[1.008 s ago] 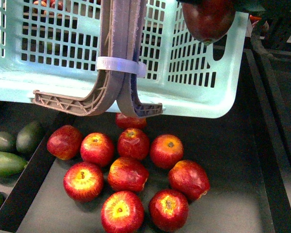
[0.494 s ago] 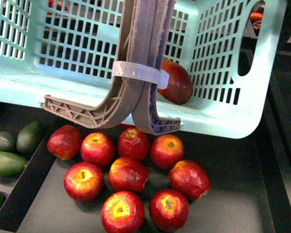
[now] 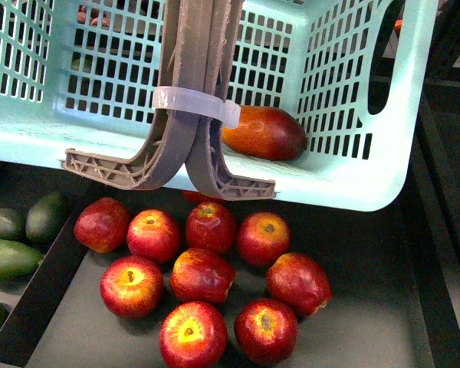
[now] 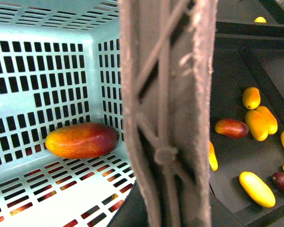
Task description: Pick mango and avocado into basket
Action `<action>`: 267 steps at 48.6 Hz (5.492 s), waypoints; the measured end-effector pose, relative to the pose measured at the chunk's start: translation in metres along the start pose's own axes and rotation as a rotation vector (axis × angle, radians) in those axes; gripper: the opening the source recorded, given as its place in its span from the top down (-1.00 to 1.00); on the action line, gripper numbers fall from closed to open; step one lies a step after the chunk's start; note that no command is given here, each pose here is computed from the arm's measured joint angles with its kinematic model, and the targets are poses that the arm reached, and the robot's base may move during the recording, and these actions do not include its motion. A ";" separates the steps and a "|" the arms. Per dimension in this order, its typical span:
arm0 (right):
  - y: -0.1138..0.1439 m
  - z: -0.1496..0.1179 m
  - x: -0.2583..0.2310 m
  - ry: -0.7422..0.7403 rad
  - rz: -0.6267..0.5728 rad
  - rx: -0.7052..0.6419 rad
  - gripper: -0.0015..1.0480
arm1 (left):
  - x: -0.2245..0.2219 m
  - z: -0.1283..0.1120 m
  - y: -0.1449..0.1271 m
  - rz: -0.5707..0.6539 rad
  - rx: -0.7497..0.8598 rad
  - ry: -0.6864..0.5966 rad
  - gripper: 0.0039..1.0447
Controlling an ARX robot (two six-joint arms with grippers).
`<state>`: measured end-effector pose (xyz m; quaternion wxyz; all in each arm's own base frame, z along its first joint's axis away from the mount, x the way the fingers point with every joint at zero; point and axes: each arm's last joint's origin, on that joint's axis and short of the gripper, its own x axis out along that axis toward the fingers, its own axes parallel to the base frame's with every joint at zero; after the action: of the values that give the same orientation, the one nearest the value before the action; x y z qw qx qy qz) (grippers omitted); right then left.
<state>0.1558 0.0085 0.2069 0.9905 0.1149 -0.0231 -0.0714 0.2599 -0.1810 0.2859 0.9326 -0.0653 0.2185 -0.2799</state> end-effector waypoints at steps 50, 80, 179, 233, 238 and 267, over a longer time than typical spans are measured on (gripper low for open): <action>-0.023 -0.033 -0.044 0.042 0.144 -0.228 0.91 | 0.000 0.000 -0.001 -0.005 0.001 0.001 0.89; -0.023 -0.032 -0.045 0.032 0.141 -0.226 -0.89 | 0.000 -0.001 -0.004 -0.029 0.007 0.009 0.89; -0.037 -0.028 -0.026 0.017 -0.244 -0.124 -0.85 | 0.000 0.000 0.002 0.006 0.007 0.002 0.89; -0.084 -0.230 0.250 0.736 0.360 -0.512 -0.85 | 0.000 -0.001 -0.001 -0.005 0.010 0.004 0.89; -0.086 -0.243 0.257 0.746 0.363 -0.512 -0.85 | 0.000 0.000 -0.001 0.000 0.009 0.003 0.89; -0.079 -0.279 0.298 0.700 0.328 -0.441 -0.85 | 0.000 -0.001 -0.001 -0.004 0.009 0.004 0.89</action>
<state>0.4567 -0.0486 -0.0735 0.9378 -0.0869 0.3113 0.1264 0.2595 -0.1820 0.2855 0.9318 -0.0610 0.2191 -0.2829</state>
